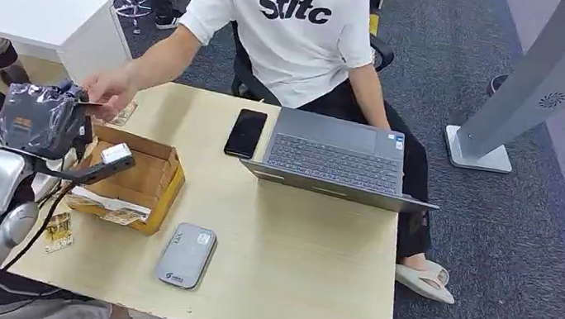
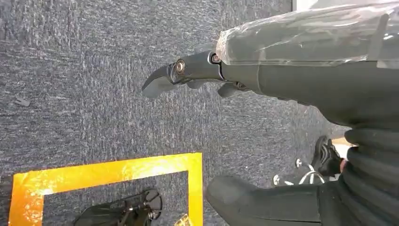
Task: Pass the card to the sensor for recognition and then transmit it.
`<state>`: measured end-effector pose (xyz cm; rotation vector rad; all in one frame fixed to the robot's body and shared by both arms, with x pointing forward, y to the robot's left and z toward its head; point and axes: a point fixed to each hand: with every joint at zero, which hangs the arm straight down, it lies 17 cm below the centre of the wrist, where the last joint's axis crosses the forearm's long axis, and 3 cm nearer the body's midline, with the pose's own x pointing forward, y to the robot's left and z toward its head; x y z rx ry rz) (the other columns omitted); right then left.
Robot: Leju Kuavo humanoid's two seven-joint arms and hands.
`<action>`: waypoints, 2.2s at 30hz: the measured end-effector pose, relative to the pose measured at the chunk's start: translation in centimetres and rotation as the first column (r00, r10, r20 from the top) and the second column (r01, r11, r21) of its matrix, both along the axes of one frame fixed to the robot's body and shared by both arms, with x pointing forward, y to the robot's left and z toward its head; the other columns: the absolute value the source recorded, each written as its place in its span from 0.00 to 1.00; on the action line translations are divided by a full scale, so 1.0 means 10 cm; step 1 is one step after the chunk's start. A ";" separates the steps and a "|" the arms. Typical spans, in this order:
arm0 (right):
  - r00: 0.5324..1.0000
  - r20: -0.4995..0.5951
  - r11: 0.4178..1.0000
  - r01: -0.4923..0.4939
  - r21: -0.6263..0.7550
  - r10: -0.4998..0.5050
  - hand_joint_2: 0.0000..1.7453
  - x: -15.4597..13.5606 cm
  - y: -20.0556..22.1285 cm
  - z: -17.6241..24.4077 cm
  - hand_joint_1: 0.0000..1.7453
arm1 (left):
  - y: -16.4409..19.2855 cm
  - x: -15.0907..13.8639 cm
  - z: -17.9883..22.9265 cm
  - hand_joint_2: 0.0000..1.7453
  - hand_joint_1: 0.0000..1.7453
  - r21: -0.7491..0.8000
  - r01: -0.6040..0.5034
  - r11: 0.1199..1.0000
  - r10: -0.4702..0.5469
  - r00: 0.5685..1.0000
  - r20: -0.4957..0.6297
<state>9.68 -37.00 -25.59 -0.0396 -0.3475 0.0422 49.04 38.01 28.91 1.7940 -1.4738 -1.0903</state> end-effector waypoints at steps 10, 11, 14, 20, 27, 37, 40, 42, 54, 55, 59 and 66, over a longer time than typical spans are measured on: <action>1.000 -0.006 1.000 0.007 0.013 -0.007 1.00 -0.01 0.02 -0.01 0.00 | 0.56 0.09 0.16 1.00 0.00 -0.032 -0.115 0.993 0.116 0.993 0.013; 1.000 -0.006 1.000 0.008 0.016 -0.007 1.00 -0.01 0.04 -0.01 0.00 | 0.62 0.07 0.20 1.00 0.00 -0.058 -0.122 0.991 0.124 0.992 0.032; 1.000 -0.007 1.000 0.007 0.022 -0.007 1.00 -0.01 0.05 -0.01 0.00 | 0.71 0.03 0.29 1.00 0.00 -0.113 -0.120 0.986 0.129 0.988 0.084; 1.000 -0.004 1.000 0.012 0.027 -0.012 1.00 0.00 0.05 -0.01 0.00 | 0.73 -0.03 0.28 1.00 0.00 -0.188 -0.099 0.977 0.123 0.985 0.121; 1.000 0.000 1.000 0.018 0.022 -0.018 1.00 0.01 0.00 -0.01 0.00 | 0.58 -0.10 0.21 1.00 0.00 -0.203 -0.044 0.978 0.075 0.986 0.146; 0.998 0.001 0.998 0.056 0.025 -0.056 1.00 0.01 -0.03 0.00 0.00 | 0.07 -0.62 0.21 1.00 0.00 -0.252 0.172 0.952 -0.099 0.955 0.280; 0.996 -0.012 0.996 0.086 0.026 -0.086 1.00 -0.04 -0.05 -0.01 0.00 | -0.17 -1.02 0.10 1.00 0.00 -0.324 0.285 0.902 -0.173 0.926 0.334; 0.995 -0.014 0.995 0.096 0.024 -0.095 1.00 -0.06 -0.06 -0.01 0.00 | -0.31 -1.27 0.01 1.00 0.00 -0.366 0.333 0.869 -0.206 0.916 0.344; 0.984 0.026 0.983 0.176 0.052 -0.178 1.00 -0.02 0.02 0.00 0.00 | -0.14 -2.21 -0.08 1.00 0.00 -0.631 0.415 0.655 -0.133 0.886 0.444; 0.983 0.024 0.982 0.181 0.052 -0.182 1.00 -0.02 0.02 0.00 0.00 | -0.09 -2.28 -0.10 1.00 0.00 -0.648 0.409 0.642 -0.112 0.887 0.449; 0.981 0.022 0.980 0.190 0.058 -0.192 1.00 -0.03 0.06 -0.01 0.00 | 0.06 -2.47 -0.14 1.00 0.00 -0.674 0.367 0.641 -0.046 0.895 0.444; 0.972 0.012 0.970 0.232 0.068 -0.233 1.00 -0.04 0.09 -0.02 0.00 | 0.46 -2.73 -0.33 1.00 0.00 -0.820 0.341 0.460 0.131 0.887 0.443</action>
